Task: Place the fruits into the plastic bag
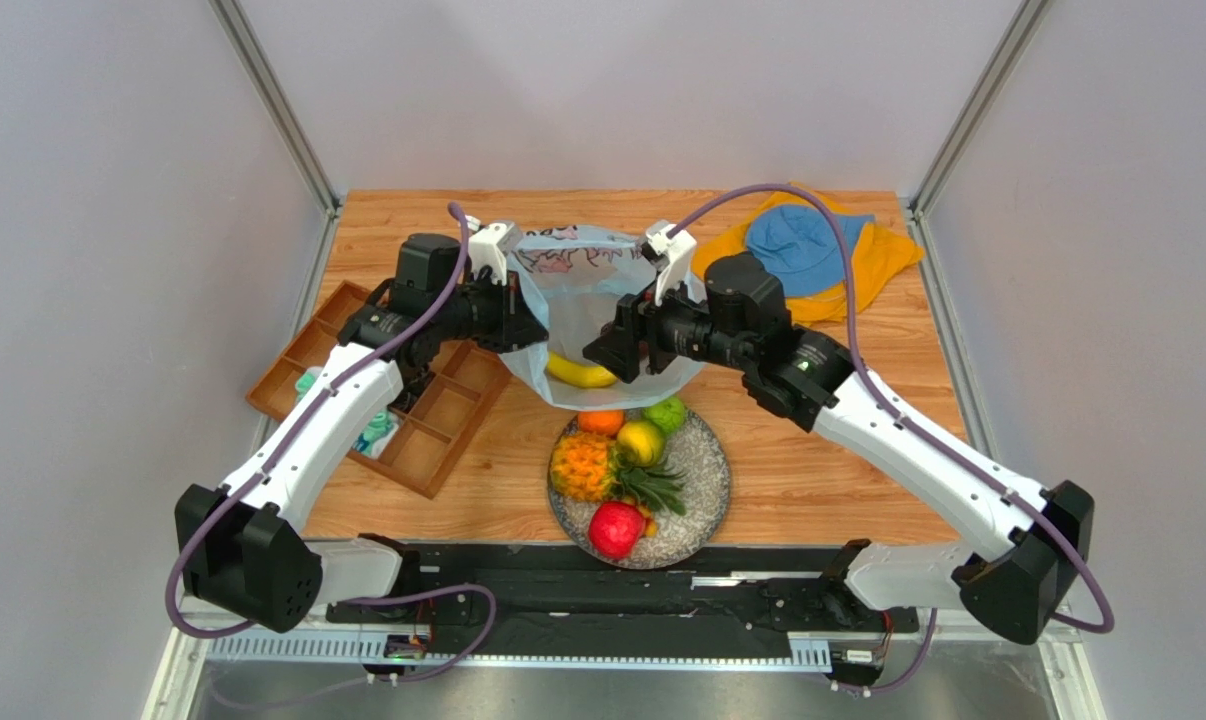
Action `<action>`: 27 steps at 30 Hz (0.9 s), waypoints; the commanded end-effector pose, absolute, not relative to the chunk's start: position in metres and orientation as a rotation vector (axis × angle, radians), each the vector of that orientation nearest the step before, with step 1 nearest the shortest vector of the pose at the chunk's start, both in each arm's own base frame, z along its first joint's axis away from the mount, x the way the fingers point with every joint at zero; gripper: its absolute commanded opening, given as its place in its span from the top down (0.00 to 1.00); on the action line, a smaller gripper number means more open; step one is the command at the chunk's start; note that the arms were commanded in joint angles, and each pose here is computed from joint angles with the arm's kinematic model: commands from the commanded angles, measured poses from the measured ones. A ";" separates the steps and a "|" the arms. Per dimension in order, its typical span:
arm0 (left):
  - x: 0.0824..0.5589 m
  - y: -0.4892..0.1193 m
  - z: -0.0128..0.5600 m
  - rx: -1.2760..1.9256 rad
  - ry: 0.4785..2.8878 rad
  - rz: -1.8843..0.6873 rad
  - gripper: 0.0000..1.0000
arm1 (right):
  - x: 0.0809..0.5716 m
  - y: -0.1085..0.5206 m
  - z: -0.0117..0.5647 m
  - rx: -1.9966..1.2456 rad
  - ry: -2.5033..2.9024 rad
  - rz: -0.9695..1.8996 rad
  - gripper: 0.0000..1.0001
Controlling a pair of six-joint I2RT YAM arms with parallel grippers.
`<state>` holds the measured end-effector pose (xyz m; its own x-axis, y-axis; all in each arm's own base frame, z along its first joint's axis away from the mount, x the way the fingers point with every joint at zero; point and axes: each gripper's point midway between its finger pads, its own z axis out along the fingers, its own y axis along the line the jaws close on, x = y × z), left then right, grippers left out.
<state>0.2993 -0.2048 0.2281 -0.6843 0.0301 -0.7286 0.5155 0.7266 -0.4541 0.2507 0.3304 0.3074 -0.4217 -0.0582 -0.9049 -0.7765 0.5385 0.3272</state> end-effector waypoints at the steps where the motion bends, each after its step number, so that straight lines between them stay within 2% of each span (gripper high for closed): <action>1: 0.297 -0.206 0.254 0.433 2.117 -0.881 1.00 | 0.223 0.315 0.285 -0.749 1.924 0.983 0.38; 12: 0.298 -0.206 0.251 0.428 2.126 -0.875 1.00 | 0.188 0.257 0.204 -0.548 2.256 0.844 0.46; 19: 0.299 -0.207 0.250 0.430 2.130 -0.880 1.00 | 0.207 0.220 0.161 -0.276 2.418 0.554 0.51; 27: 0.300 -0.204 0.250 0.425 2.130 -0.861 1.00 | 0.214 0.209 0.143 -0.211 2.436 0.461 0.51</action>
